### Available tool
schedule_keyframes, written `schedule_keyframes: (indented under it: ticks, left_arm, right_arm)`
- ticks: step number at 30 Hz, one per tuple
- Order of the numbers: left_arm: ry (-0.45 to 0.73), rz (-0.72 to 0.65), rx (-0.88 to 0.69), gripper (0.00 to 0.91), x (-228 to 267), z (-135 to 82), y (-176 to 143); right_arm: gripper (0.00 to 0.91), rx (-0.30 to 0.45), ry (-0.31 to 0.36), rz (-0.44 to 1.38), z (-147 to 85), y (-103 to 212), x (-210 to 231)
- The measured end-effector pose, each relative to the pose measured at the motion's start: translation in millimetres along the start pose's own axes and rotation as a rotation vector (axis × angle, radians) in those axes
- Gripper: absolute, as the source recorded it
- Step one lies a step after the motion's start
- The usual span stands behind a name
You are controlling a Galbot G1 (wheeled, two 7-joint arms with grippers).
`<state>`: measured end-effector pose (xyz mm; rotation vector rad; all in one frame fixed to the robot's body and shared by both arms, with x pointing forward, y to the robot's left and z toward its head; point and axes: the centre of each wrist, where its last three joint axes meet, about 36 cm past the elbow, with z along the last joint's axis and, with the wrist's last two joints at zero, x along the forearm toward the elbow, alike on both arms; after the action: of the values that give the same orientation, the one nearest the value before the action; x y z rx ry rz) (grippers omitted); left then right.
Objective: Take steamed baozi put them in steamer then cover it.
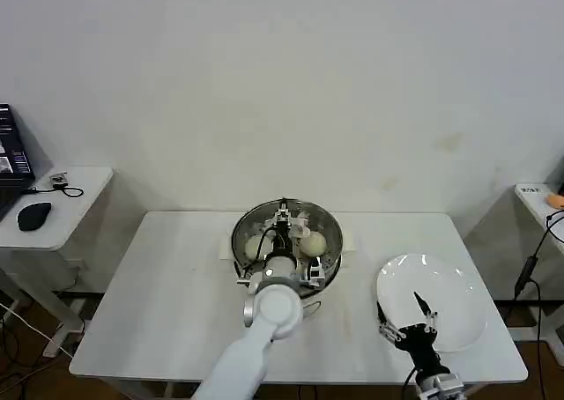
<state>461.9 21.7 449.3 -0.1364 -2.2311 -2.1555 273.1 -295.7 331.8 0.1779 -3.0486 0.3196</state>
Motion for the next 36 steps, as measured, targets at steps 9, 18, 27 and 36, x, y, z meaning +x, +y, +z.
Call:
schedule_keyframes:
  ticks: [9,18,27,36]
  left_arm:
    - [-0.030,-0.005,0.013,0.907,20.2,10.1,5.4]
    - [-0.068,-0.014,0.031,0.907,50.2,29.1,9.6]
    - [-0.102,-0.033,0.096,0.907,89.2,66.5,21.0]
    - [-0.071,-0.017,0.417,0.907,124.6,162.2,9.0]
  right_arm:
    - [0.907,0.002,-0.001,-0.002,-1.0,0.7,0.5]
    - [0.907,0.003,0.001,-0.004,-0.8,2.5,2.0]
    - [0.907,0.002,0.012,-0.009,0.2,3.9,3.7]
    - [0.907,-0.018,0.031,-0.036,-7.4,6.3,10.9]
